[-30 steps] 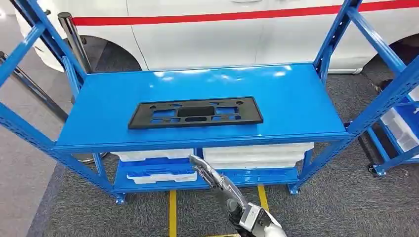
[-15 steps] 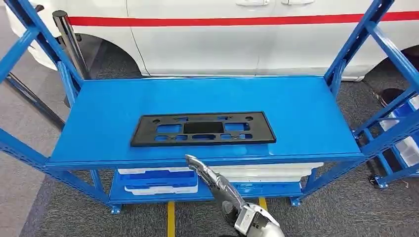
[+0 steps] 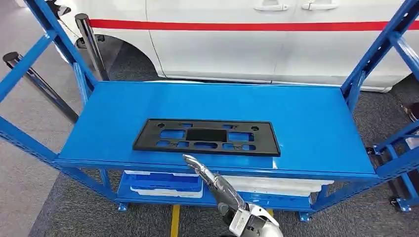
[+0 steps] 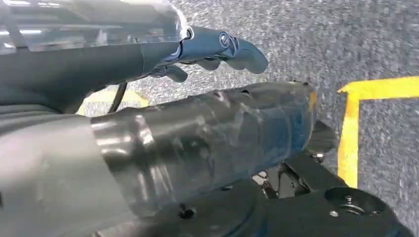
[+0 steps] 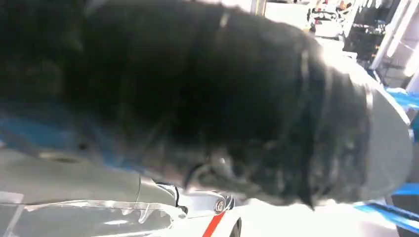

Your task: Take the parts from the cabinet and place them on the table.

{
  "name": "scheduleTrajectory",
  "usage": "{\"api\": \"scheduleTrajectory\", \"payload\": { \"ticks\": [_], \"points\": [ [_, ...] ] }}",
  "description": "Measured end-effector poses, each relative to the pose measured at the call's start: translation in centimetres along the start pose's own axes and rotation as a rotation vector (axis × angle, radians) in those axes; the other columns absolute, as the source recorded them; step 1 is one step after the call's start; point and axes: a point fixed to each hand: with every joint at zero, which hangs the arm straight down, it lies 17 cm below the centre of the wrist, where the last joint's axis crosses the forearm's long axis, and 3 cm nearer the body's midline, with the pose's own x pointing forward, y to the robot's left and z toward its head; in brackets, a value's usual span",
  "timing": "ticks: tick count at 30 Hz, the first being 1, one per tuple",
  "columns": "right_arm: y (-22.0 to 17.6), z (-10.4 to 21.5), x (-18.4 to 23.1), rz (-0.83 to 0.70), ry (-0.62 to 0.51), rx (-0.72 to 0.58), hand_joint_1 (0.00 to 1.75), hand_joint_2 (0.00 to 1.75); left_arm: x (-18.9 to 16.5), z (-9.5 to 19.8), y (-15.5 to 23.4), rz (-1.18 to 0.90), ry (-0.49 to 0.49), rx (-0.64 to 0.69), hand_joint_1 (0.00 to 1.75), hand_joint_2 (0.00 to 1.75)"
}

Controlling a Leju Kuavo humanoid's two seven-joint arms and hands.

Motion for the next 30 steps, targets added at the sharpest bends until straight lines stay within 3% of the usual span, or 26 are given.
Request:
{"api": "scheduleTrajectory", "payload": {
  "ticks": [7, 8, 23, 30],
  "points": [
    [-0.3, -0.3, 0.3, -0.019, -0.001, -0.011, 0.00, 0.00, 0.2, 0.0, -0.1, -0.001, -0.011, -0.003, 0.00, 0.00],
    [-0.3, -0.3, 0.3, -0.018, 0.000, -0.010, 0.00, 1.75, 0.1, 0.0, -0.1, -0.001, -0.010, -0.004, 0.00, 0.00],
    [-1.3, -1.0, -0.6, 0.065, 0.054, -0.005, 0.00, 1.75, 1.0, 0.1, -0.6, 0.015, -0.029, -0.012, 0.00, 0.00],
    [-4.4, -1.5, -2.8, 0.475, 0.146, -0.097, 0.00, 1.75, 0.6, 0.1, -0.6, 0.025, -0.022, -0.013, 0.00, 0.00]
  ]
}}
